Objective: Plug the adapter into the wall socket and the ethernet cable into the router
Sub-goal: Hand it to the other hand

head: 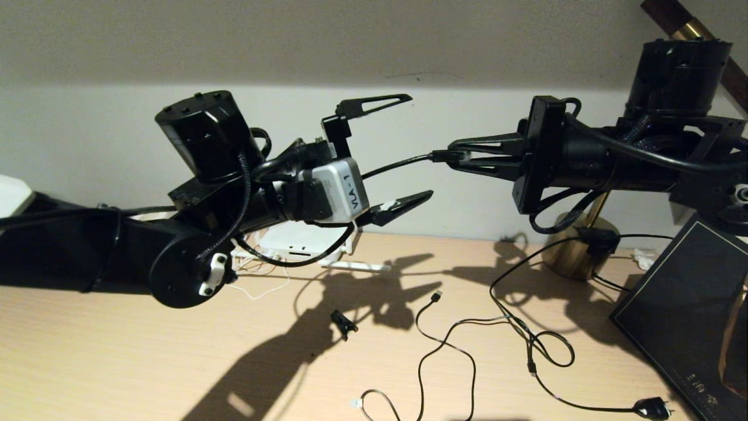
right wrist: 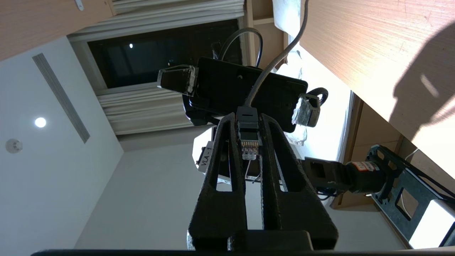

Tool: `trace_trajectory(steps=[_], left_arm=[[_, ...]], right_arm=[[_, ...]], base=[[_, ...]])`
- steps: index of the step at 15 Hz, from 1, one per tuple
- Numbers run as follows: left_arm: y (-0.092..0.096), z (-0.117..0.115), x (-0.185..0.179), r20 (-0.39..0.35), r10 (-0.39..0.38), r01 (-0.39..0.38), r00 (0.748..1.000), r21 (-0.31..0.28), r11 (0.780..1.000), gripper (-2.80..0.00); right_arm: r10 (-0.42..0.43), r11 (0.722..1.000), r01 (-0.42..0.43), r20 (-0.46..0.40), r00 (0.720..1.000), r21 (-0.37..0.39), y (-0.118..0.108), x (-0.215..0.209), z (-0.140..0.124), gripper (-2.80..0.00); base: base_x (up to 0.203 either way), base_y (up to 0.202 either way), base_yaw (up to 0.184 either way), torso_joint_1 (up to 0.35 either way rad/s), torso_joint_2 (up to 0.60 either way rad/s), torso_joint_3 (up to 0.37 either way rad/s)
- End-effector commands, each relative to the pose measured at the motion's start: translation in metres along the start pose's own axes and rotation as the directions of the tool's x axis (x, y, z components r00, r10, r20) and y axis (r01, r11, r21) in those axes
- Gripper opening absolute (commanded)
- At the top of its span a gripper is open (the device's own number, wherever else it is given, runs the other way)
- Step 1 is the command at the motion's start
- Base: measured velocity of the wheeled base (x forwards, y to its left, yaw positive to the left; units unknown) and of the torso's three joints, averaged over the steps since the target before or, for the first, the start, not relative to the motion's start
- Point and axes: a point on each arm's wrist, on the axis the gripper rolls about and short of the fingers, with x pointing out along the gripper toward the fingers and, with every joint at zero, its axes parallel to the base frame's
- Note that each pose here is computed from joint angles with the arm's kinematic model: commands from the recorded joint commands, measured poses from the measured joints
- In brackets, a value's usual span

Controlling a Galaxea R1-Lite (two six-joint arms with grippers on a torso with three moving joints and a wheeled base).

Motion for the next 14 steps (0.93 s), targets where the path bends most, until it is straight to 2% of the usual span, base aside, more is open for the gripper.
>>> trace_trajectory(steps=[1, 14], left_arm=[[0.0006, 0.0, -0.0004, 0.004, 0.003, -0.003, 1.0, 0.01, 1.0, 0.0], [-0.0041, -0.0003, 0.0021, 0.003, -0.015, 0.015, 1.0, -0.013, 1.0, 0.0]], right_arm=[[0.004, 1.0, -0.004, -0.006, 1.0, 0.004, 0.0015, -0.0006, -0.0015, -2.8], [-0.007, 1.0, 0.007, -0.019, 1.0, 0.022, -0.0046, 0.0091, 0.0, -2.8]], base=[[0.0, 0.0, 0.0, 0.0, 0.0, 0.0], [0.0, 0.0, 0.0, 0.0, 0.0, 0.0]])
